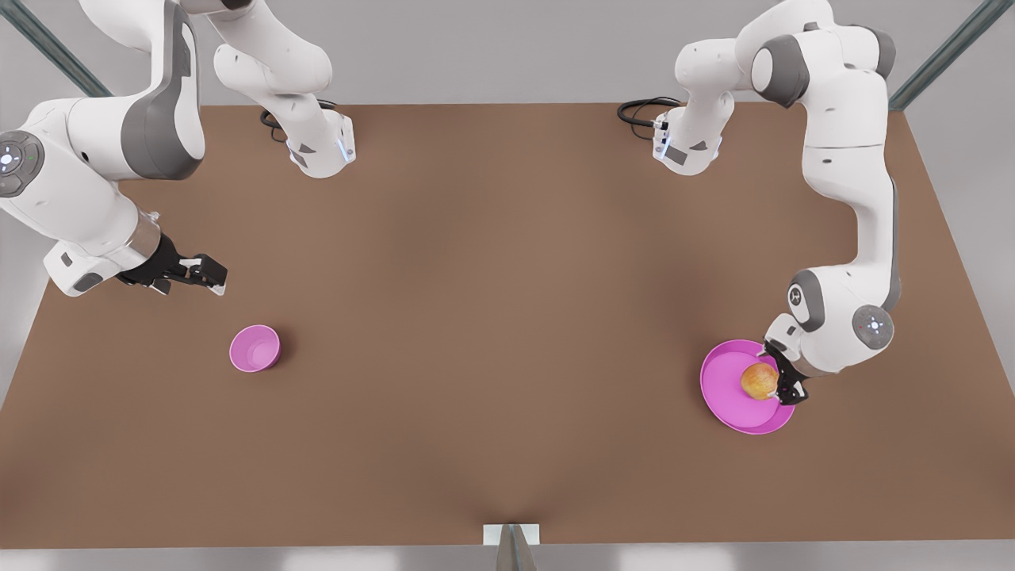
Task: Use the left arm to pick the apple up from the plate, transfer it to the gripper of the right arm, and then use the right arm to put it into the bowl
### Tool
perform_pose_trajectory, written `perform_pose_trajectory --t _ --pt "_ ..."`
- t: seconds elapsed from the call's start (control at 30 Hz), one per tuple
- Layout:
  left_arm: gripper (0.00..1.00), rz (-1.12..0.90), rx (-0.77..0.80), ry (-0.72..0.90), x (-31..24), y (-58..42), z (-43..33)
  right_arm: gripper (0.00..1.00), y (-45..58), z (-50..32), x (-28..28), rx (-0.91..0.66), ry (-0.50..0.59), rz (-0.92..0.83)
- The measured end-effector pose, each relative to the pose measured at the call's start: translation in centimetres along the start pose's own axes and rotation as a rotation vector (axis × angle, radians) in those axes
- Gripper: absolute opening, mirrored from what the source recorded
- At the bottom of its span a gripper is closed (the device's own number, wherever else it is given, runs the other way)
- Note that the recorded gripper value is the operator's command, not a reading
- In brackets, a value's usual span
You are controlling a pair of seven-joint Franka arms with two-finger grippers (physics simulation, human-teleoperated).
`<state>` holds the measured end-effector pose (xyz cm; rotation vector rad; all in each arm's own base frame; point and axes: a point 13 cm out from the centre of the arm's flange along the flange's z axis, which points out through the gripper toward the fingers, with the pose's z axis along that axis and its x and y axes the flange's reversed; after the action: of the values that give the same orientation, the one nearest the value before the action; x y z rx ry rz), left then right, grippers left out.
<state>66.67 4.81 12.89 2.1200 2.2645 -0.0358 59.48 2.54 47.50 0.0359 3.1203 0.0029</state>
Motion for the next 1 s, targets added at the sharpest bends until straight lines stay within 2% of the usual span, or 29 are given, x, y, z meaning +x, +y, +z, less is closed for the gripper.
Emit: perform_pose_trajectory --t 1.0 --pt "1.0 -0.271 0.032 0.01 1.3 -0.3 3.8 1.0 -0.1 0.1 0.0 0.0 0.002 0.002"
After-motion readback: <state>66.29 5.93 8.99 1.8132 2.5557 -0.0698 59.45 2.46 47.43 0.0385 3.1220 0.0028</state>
